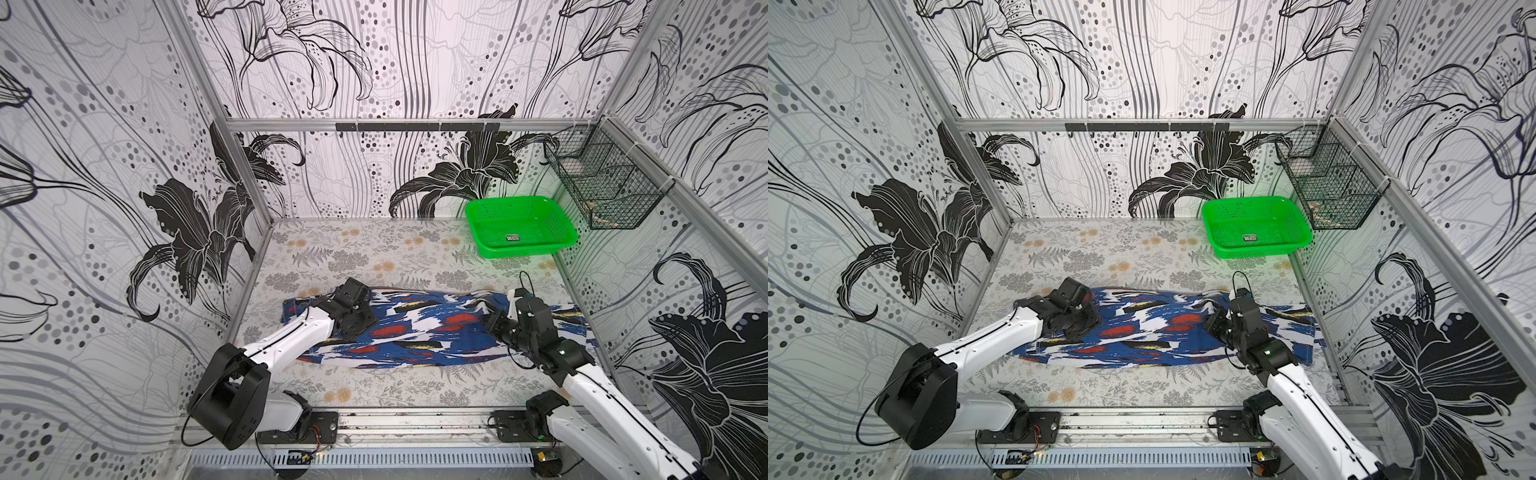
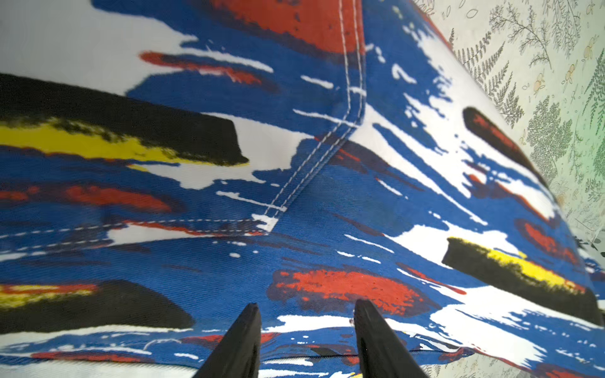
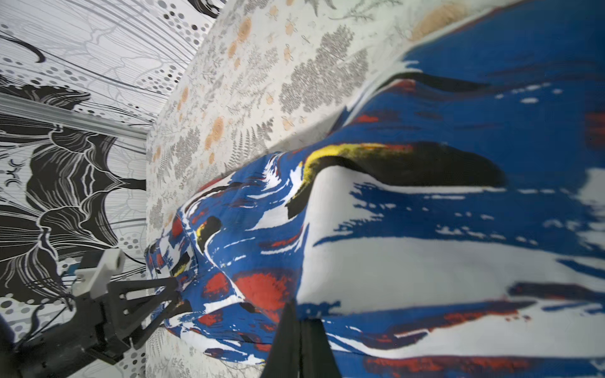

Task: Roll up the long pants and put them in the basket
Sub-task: Fold the long pant at the center of the board.

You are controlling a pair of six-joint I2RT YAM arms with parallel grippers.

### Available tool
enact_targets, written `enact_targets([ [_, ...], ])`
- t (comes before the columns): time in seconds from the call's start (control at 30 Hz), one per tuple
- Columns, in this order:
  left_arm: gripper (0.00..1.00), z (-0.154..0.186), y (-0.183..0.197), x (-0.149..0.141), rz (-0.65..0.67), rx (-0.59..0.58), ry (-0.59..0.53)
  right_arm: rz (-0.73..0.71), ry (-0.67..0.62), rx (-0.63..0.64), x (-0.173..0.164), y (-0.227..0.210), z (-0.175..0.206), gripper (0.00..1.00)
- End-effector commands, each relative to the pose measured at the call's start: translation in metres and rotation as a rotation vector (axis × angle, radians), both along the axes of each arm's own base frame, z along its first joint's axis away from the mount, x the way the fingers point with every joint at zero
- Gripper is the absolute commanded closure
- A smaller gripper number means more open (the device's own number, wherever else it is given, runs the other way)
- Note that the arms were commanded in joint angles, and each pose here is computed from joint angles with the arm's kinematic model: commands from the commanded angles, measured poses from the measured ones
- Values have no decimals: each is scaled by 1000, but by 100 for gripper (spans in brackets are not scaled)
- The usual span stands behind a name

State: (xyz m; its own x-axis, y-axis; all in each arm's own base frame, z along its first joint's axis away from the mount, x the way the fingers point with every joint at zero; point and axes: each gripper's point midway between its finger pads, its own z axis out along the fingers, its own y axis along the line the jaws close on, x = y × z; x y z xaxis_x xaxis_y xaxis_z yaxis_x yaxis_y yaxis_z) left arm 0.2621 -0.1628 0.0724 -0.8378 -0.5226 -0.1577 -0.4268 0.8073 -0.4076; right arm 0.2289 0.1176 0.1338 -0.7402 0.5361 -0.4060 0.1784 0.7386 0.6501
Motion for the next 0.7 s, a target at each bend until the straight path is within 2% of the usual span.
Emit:
enact_targets([
  [0.0,50,1,2,-2,5,-5,-19,-23,164,-78,-34,-18,-32,100],
  [0.1,50,2,3,-3,6,-6,-22,-7,223,-117,-48,-24,-45,99],
  [0.23,50,3,2,-2,7,-3,-22,22,300,-162,-52,-24,-54,80],
  [0.4,50,6,2,-1,2,3,-19,-72,227,-266,-31,-44,-30,54],
  [0.57,49,11,5,-2,1,15,-25,-227,194,-406,7,-76,-15,57],
  [0.67,49,12,3,-3,-3,8,-22,-263,277,-380,28,-84,-36,62],
])
